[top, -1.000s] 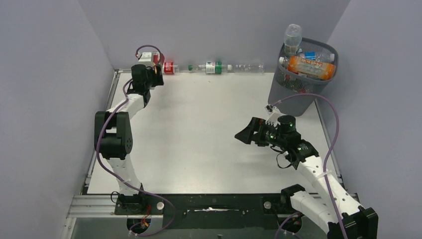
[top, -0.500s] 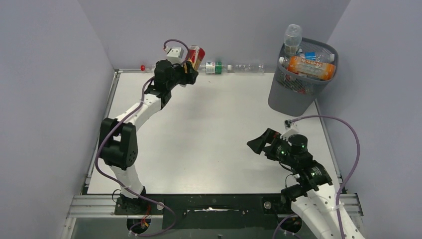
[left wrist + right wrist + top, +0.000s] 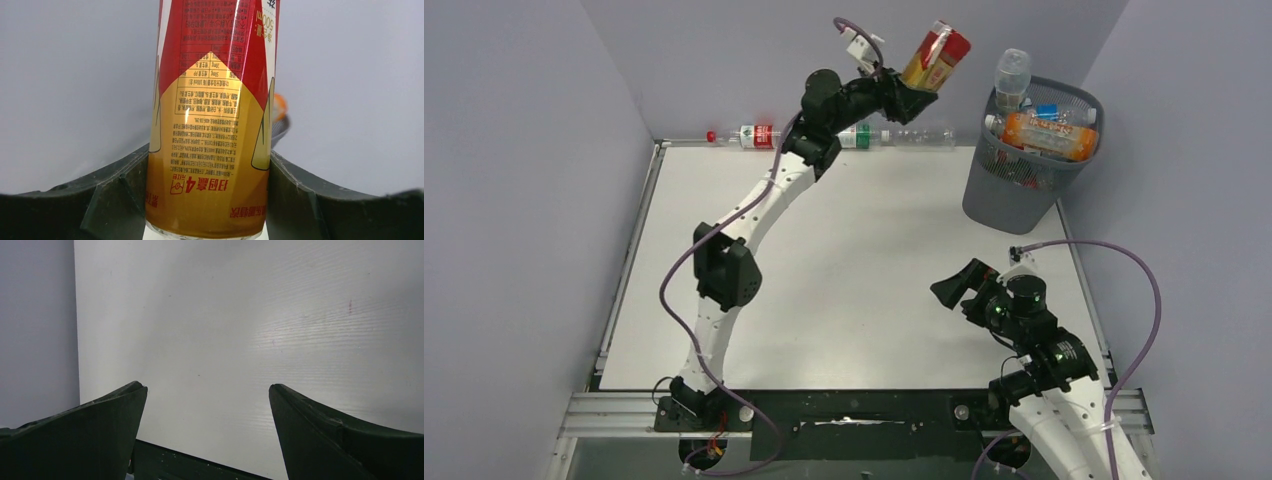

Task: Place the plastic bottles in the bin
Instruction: Pick up the plastic bottle from the corner of the board.

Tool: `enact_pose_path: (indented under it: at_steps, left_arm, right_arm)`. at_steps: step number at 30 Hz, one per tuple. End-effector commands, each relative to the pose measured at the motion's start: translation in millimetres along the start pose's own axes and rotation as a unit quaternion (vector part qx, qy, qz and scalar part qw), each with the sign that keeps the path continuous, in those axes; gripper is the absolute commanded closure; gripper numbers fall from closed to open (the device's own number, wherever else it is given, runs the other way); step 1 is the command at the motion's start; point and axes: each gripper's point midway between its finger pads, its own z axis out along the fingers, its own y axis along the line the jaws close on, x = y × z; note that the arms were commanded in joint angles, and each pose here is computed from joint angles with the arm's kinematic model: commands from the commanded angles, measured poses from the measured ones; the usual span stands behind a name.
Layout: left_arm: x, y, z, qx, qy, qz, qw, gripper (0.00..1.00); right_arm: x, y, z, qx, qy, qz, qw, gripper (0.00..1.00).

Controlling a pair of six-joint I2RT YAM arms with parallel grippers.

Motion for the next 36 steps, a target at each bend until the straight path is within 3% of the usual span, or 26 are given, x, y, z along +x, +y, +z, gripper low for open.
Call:
enact_pose_path:
  at_steps: [1,7,13,18,28,34,36]
  left_arm:
    - [11.9,-54.2,31.7,0.122,0.004,-0.018,0.992,0.42]
    - [18.7,-77.6,42.5,0.21,-0.058,-0.013,0.976,0.36]
    - [24.7,-76.8,47.2,0.217,-0.088,-0.013,0.972,0.34]
    - [25.2,-60.0,26.9,0.206,-0.064,-0.036,0.976,0.41]
    - [36.7,4.7,-66.1,0.039,0.015,-0.061,0.997,0.43]
    - [67.9,14.7,-113.1,-0.013,0.062,-0.083,0.995,0.44]
    - [72.6,7.7,-119.3,0.003,0.066,-0.092,0.994,0.43]
  right_arm:
    - [-25.5,24.9,-9.3,-0.027,-0.037,0.0,0.999,0.01]
    - [-30.2,30.4,-12.8,-0.035,-0.045,0.0,0.998,0.01]
    - [-44.0,34.9,-19.9,-0.031,-0.071,-0.005,0.997,0.01]
    - [-81.6,48.8,-16.3,-0.004,-0.106,-0.043,0.993,0.0]
    - [-209.0,96.8,-1.8,0.075,-0.198,-0.175,0.962,0.03]
    - [-290.0,109.3,35.7,0.047,-0.17,-0.2,0.964,0.06]
    - [-295.1,116.3,58.3,0.018,-0.137,-0.214,0.967,0.08]
